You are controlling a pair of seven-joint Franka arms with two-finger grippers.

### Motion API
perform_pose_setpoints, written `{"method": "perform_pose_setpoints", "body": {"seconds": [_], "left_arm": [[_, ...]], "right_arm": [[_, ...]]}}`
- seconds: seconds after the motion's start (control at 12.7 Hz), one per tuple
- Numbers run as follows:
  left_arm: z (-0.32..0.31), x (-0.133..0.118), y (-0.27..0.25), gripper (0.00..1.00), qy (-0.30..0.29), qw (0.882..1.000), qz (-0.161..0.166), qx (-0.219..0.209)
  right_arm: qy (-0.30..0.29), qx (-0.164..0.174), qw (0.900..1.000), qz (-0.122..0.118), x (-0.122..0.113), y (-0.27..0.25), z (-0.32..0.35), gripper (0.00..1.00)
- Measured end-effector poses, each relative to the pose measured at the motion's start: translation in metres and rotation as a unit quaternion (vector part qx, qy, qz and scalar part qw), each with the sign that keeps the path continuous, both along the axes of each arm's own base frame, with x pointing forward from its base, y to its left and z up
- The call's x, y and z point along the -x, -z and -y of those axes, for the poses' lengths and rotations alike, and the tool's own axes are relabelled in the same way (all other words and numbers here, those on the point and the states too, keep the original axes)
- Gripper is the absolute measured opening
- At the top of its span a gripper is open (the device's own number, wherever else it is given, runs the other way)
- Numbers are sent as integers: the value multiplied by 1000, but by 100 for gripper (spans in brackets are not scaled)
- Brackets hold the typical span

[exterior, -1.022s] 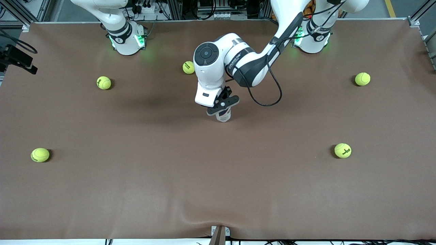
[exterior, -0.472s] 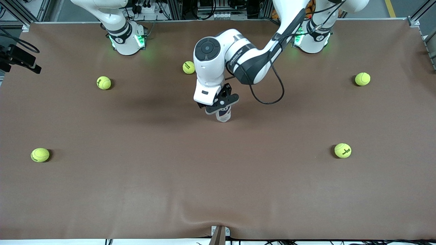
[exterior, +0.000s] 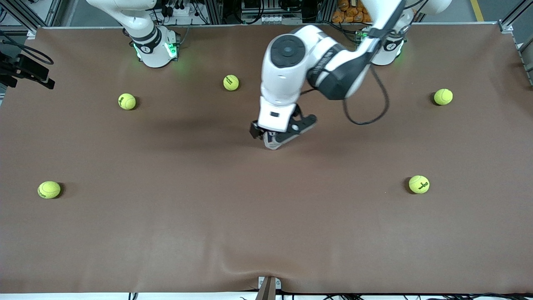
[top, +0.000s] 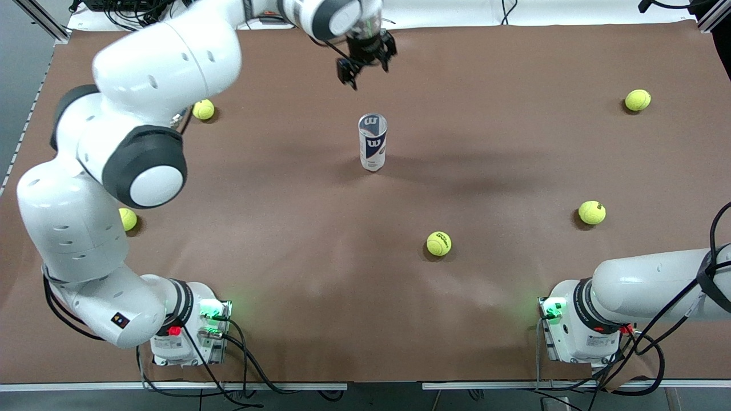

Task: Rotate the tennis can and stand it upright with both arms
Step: 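Open the left gripper and withdraw it from the upright can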

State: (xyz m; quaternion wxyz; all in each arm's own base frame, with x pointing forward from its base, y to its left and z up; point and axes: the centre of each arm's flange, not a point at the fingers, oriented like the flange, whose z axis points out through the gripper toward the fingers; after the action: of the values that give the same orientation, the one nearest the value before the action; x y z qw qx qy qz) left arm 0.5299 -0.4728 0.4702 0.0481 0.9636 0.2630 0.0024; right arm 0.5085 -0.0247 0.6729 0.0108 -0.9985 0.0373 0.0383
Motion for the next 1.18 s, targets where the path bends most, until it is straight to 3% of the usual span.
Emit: {"method": "perform_pose_setpoints", "body": {"seconds": [0.55, 0.86, 1.18], "left_arm": [[-142, -78, -43, 100, 102, 994, 21, -14], [-234, -115, -42, 100, 183, 983, 15, -24], [-317, -132, -52, 100, 258, 965, 15, -28]], "right_arm": [[2, 2, 1000, 0, 0, 0, 2, 100], [2, 2, 1000, 0, 0, 0, 3, 100], [3, 2, 1000, 0, 0, 0, 4, 100]]}}
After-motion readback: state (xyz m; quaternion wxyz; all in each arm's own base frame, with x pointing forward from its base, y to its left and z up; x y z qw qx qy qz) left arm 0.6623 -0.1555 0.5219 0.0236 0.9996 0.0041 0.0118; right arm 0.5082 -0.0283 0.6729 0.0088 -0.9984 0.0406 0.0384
